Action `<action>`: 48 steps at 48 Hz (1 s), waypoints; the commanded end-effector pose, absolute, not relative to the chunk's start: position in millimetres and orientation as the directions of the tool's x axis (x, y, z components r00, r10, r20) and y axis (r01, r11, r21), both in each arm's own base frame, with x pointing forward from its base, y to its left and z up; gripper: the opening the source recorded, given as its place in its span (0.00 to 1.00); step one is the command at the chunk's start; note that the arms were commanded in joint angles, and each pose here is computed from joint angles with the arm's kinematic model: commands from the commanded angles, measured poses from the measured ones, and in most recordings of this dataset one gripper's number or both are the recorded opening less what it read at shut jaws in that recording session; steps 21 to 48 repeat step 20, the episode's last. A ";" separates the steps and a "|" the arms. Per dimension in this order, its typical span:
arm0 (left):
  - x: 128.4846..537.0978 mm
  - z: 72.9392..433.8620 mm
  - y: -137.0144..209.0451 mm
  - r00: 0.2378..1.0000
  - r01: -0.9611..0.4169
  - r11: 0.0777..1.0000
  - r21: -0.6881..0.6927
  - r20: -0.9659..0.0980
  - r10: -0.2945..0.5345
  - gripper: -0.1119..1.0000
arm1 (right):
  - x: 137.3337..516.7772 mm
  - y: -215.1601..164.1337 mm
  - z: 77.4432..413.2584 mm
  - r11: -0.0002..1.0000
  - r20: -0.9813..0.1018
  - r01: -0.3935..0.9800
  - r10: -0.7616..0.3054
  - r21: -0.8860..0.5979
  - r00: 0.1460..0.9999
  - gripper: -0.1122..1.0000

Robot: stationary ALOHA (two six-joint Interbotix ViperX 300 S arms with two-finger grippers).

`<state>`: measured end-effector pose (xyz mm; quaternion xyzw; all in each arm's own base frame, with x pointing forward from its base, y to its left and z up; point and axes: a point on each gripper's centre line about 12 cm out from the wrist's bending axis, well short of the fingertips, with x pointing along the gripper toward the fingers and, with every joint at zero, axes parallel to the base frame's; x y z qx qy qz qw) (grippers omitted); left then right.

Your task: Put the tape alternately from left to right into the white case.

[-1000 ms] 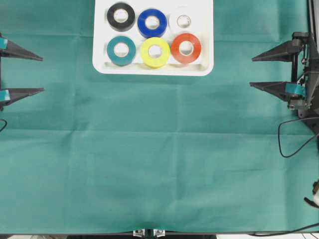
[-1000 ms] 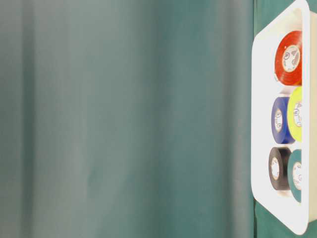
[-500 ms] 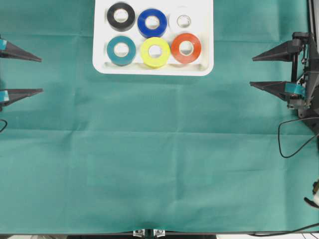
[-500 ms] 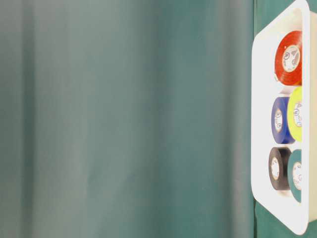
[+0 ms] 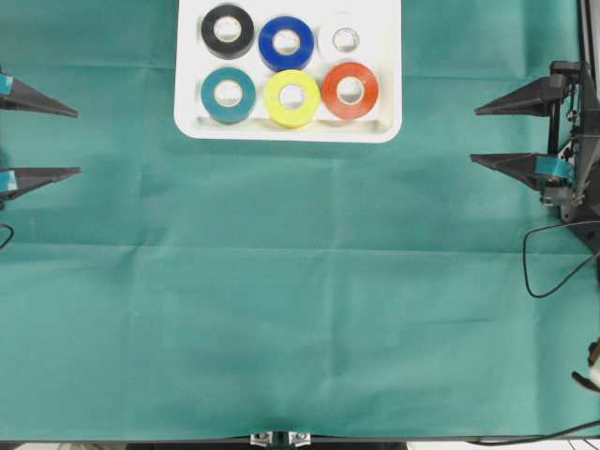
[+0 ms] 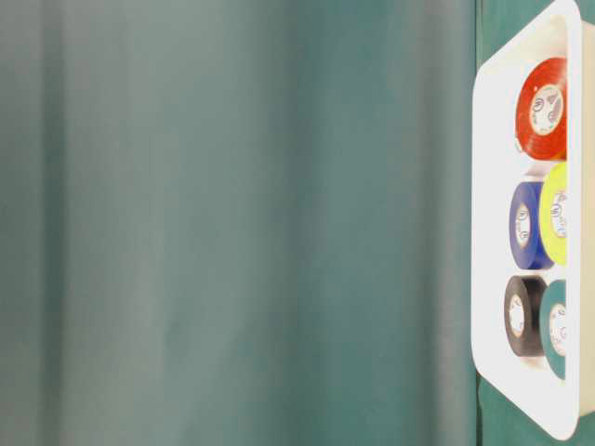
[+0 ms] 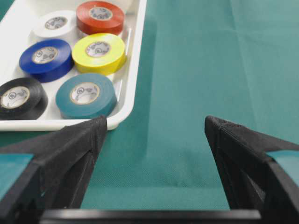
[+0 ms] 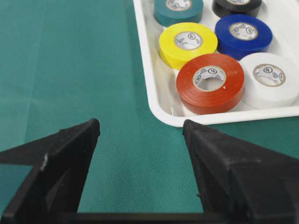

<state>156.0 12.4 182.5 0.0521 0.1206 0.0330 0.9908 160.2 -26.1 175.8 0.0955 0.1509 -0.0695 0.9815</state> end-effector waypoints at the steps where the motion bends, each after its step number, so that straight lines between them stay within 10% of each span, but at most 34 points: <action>1: 158.5 188.3 13.1 0.972 -0.059 0.992 0.109 -0.221 0.082 0.75 | 161.6 -25.9 178.5 0.972 -0.303 0.162 -0.105 0.171 0.947 0.80; 48: 160.4 189.1 13.3 0.971 -0.058 0.992 0.108 -0.227 0.081 0.75 | 164.6 -26.9 182.1 0.972 -0.302 0.163 -0.106 0.169 0.947 0.80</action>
